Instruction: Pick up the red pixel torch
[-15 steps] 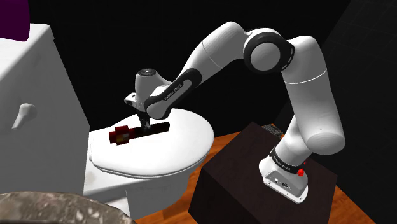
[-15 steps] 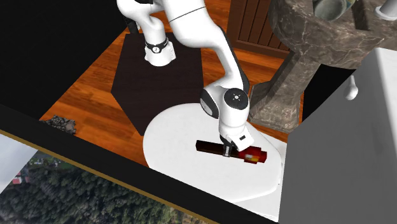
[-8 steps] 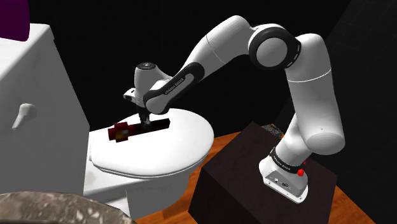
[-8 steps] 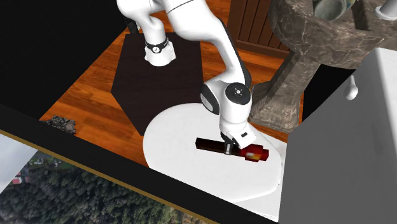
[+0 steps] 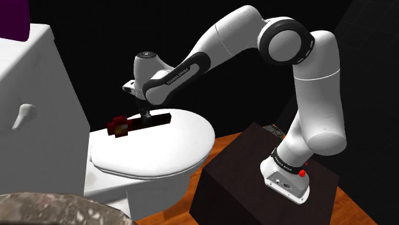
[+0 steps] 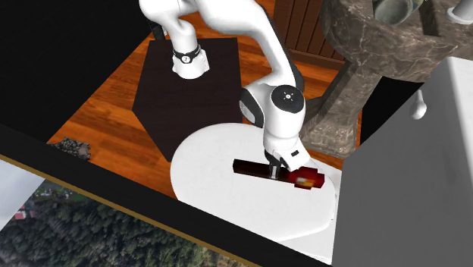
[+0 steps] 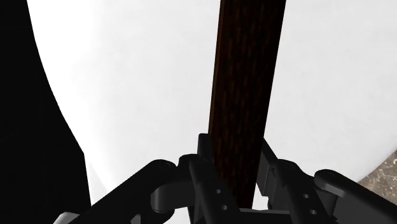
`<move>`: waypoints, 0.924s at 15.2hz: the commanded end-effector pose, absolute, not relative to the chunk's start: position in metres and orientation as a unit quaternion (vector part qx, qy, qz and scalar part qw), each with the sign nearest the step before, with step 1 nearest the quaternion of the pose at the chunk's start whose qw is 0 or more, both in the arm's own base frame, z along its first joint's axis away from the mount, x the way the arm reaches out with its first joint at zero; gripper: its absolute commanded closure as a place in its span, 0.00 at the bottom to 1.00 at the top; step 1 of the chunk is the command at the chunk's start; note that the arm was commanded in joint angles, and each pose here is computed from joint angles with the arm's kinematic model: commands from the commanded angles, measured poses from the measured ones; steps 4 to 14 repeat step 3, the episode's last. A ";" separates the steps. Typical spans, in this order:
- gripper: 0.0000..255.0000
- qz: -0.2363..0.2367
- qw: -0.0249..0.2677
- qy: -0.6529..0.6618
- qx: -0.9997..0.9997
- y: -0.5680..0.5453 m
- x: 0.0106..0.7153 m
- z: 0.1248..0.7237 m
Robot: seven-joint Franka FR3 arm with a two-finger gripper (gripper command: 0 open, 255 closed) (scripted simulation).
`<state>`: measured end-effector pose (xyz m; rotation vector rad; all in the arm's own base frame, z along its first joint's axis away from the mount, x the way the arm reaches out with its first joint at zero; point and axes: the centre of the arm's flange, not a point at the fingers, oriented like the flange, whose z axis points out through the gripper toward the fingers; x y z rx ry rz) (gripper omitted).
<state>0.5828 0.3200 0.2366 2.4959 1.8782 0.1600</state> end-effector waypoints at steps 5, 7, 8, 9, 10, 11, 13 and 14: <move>1.00 0.051 0.007 0.600 0.798 0.320 0.583 0.248; 1.00 0.051 0.007 0.600 0.798 0.320 0.583 0.248; 1.00 0.051 0.007 0.600 0.798 0.320 0.583 0.248; 1.00 0.051 0.007 0.600 0.798 0.320 0.583 0.248; 1.00 0.051 0.007 0.600 0.798 0.320 0.583 0.248; 1.00 0.051 0.007 0.600 0.798 0.320 0.583 0.248; 1.00 0.051 0.007 0.600 0.798 0.320 0.583 0.248; 1.00 0.051 0.007 0.600 0.798 0.320 0.583 0.248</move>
